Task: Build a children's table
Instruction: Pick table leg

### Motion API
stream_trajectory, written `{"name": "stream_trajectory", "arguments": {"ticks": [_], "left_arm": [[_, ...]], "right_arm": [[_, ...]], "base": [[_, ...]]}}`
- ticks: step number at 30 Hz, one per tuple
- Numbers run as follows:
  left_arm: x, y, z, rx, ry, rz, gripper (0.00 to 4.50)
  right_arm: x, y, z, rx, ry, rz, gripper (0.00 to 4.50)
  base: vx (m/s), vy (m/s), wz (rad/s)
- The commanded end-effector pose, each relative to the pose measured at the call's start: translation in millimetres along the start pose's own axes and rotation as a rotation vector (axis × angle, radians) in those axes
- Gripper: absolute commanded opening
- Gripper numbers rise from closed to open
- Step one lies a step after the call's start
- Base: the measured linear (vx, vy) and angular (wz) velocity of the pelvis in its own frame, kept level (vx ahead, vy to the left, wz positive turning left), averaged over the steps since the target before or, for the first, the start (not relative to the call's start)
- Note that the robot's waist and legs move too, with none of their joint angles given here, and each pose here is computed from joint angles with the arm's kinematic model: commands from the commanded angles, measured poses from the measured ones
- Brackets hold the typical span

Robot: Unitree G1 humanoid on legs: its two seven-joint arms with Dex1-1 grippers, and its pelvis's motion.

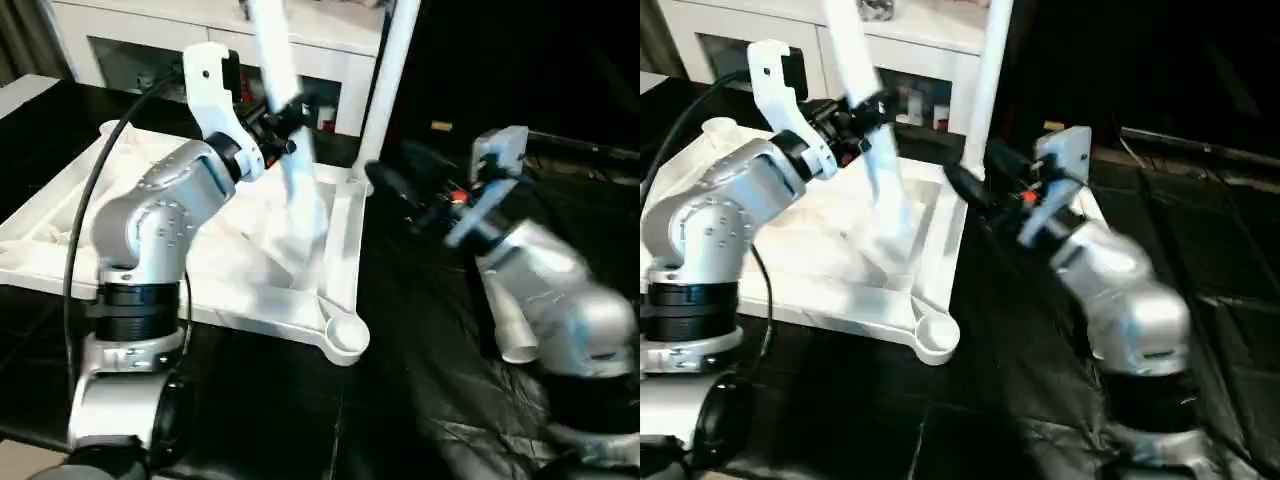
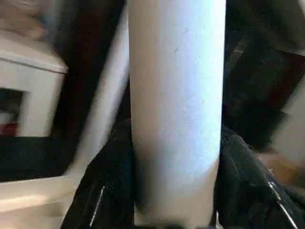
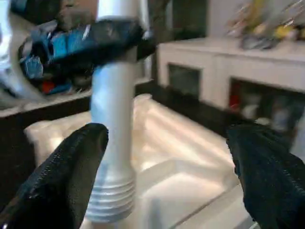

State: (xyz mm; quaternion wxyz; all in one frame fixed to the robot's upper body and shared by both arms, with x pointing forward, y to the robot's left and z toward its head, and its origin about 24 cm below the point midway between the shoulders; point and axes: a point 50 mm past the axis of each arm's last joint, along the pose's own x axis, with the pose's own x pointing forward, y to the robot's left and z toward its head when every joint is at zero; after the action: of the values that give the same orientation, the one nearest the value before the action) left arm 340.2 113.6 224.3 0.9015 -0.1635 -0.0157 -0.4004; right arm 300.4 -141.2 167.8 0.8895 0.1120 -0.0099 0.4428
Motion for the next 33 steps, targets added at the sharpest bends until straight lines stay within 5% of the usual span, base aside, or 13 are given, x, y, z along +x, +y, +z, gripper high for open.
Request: {"name": "stream_trajectory", "arguments": {"ticks": [1, 7, 18, 33], "left_arm": [[4, -14.0, 10.7, 0.012, -0.017, -0.133, 1.89], [0, -28.8, 12.3, 0.015, 0.028, -0.355, 1.89], [-8, -48.4, 4.7, 0.036, 0.164, -0.61, 1.88], [-8, -62.8, -0.5, 0.033, 0.215, -0.744, 1.88]], "right_arm": [[-1.2, 5.8, 5.0, 0.068, 0.007, 0.106, 4.34], [-4.2, 21.7, -2.8, 0.15, 0.094, 0.303, 4.34], [2.1, 28.2, -0.8, 0.18, 0.179, 0.408, 4.34], [9.5, 40.3, -7.4, 0.176, 0.248, 0.527, 4.34]], "base": [[0.0, 0.0, 0.0], [0.0, 0.0, 0.0], [0.0, 0.0, 0.0], [0.0, 0.0, 0.0]]}}
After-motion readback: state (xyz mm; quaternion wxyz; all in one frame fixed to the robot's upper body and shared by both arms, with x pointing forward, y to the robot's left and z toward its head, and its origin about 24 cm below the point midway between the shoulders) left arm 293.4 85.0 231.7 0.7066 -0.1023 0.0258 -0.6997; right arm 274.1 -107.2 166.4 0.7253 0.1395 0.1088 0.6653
